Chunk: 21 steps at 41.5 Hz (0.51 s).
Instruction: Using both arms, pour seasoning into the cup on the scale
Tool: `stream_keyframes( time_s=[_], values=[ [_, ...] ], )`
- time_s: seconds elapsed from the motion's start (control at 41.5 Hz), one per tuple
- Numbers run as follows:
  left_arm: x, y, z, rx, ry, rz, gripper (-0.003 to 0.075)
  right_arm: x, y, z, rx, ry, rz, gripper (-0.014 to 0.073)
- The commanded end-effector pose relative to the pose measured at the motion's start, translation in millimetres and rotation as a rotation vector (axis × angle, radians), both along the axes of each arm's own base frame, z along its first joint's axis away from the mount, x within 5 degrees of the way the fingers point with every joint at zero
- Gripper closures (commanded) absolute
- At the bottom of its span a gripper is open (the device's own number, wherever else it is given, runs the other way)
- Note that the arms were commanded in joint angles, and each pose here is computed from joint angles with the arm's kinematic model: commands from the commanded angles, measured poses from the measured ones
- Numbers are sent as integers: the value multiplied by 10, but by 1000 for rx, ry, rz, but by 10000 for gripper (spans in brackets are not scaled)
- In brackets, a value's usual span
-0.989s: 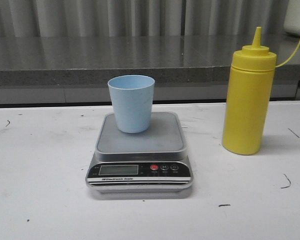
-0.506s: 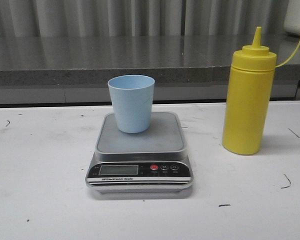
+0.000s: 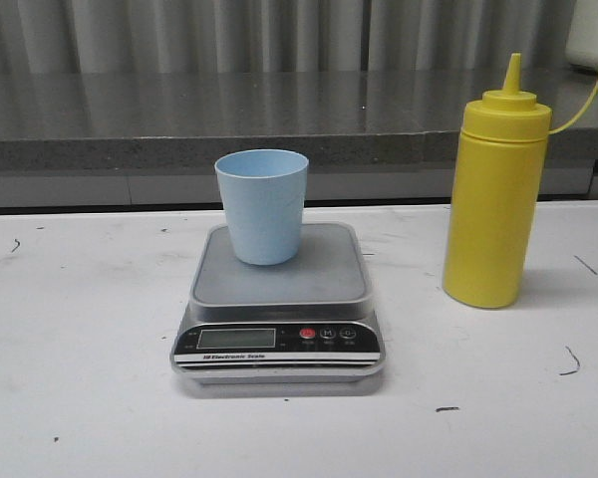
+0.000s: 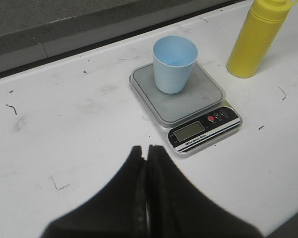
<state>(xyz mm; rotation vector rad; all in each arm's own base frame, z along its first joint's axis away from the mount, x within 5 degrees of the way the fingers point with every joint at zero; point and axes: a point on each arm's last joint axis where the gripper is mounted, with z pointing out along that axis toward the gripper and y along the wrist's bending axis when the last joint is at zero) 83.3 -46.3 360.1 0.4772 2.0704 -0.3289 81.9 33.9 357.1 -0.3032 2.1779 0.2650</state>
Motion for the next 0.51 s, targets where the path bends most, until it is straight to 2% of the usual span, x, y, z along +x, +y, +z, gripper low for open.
stream_keyframes(
  time_s=[0.0,0.169,0.482],
  values=[
    [9,-22,138,-72,-93,-9,740,16,3,142,22,-89,8,663],
    [-32,102,-12,-96,-175,83,740,16,3,142,22,-89,8,663],
    [-282,389,-846,-161,-398,370,740,16,3,142,22,-89,8,663]
  ],
)
